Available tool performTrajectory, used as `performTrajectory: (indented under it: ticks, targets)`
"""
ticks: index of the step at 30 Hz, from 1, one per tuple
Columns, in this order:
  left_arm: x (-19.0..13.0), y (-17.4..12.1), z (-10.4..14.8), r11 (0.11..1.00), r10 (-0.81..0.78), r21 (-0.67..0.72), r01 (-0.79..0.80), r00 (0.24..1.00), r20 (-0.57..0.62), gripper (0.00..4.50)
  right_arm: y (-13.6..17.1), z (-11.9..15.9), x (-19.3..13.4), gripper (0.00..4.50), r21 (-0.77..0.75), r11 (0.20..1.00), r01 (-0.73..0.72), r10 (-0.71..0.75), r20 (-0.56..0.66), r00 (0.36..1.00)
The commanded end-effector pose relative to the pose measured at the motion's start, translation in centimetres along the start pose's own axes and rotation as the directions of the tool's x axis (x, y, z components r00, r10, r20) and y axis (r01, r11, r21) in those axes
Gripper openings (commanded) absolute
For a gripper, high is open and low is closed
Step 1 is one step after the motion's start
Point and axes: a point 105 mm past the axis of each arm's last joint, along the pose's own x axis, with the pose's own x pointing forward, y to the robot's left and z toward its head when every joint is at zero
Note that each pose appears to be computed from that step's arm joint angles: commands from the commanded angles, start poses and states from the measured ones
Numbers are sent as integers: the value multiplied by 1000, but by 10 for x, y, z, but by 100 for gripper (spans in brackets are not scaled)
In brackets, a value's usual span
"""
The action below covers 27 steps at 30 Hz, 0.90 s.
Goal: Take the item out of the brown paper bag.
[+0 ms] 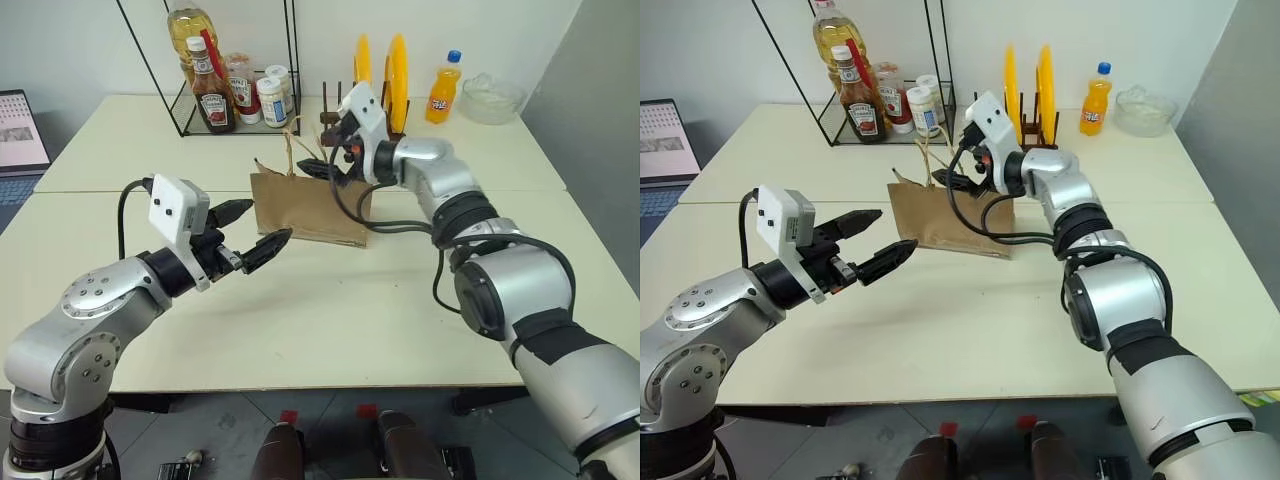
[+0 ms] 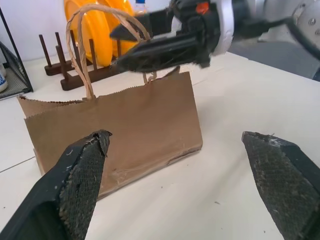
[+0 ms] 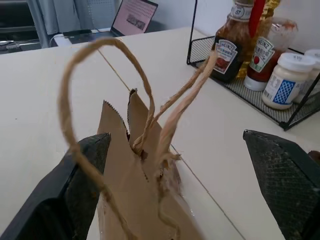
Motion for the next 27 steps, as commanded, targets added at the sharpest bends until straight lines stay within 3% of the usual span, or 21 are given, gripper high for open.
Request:
performTrajectory:
  ticks: [1, 7, 12, 19, 22, 27]
  targets:
    - [-3, 4, 10, 999, 3, 47, -4, 1000, 28, 450, 0, 10, -15, 445, -40, 998, -45, 46, 25, 999]
    - [-4, 13, 7, 999, 19, 44, -20, 1000, 22, 450, 19, -6, -64, 445, -29, 998, -55, 56, 24, 998]
    - [-4, 39, 11, 993, 101, 61, -102, 995, 26, 450, 35, -5, -90, 445, 32, 985, 168, -170, 108, 979]
    - [26, 100, 30, 954, 197, 221, -200, 980, 38, 450, 56, -22, -108, 445, 65, 845, 531, -535, 145, 832]
    - [48, 128, 40, 927, 235, 289, -238, 971, 45, 450, 61, -37, -119, 445, 81, 777, 624, -629, 111, 769]
    - [86, 149, 45, 894, 258, 375, -246, 966, 17, 450, 74, -56, -130, 445, 81, 741, 666, -671, 61, 739]
